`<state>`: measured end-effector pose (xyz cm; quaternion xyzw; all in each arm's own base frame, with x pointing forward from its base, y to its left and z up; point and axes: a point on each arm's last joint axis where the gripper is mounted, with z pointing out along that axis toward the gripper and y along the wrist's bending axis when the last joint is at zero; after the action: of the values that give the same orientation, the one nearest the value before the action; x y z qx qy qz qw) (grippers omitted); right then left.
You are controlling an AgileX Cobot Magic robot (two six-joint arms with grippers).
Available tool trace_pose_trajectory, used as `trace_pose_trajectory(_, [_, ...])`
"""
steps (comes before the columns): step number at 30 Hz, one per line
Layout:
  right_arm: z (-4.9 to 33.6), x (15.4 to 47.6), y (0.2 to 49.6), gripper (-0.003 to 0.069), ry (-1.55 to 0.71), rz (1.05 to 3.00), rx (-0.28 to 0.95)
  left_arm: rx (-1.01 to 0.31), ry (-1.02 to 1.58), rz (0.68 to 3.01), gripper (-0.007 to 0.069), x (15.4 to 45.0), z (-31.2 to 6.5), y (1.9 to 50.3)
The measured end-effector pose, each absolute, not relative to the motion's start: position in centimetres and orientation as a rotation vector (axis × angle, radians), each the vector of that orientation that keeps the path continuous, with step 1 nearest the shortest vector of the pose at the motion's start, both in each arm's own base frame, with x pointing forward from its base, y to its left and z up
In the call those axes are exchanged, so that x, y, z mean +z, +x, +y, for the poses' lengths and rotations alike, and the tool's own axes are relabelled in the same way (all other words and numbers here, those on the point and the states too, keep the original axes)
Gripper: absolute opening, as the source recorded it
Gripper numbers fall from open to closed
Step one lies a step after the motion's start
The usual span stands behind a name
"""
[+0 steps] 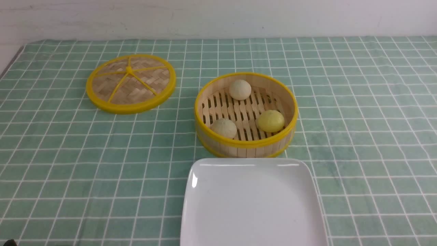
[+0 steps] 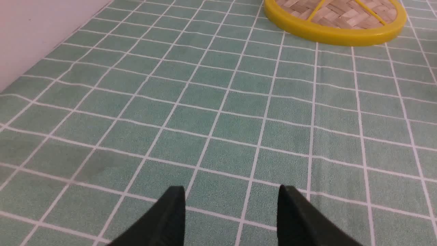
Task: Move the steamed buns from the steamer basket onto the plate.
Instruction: Use the right arm to grab the steamed stuffed bun that is closest to it
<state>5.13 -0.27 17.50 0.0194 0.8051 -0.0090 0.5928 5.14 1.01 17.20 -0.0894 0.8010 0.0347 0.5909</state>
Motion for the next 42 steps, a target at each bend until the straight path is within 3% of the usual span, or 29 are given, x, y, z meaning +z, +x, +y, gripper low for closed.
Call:
trace_pose_trajectory(37, [-0.3, 17.7, 5.2, 0.024, 0.064, 1.847, -0.007, 0.081, -0.208, 1.864, 0.0386, 17.2, 1.0, 5.1])
trace_pose_trajectory(40, [-0.3, 18.1, 5.2, 0.024, 0.083, 1.831, 0.008, 0.081, -0.208, 1.864, 0.0386, 17.2, 1.0, 5.1])
trace_pose_trajectory(42, [-0.3, 20.1, 5.0, 0.024, 0.101, 1.758, 0.029, 0.081, -0.208, 1.864, 0.0386, 17.2, 1.0, 5.1])
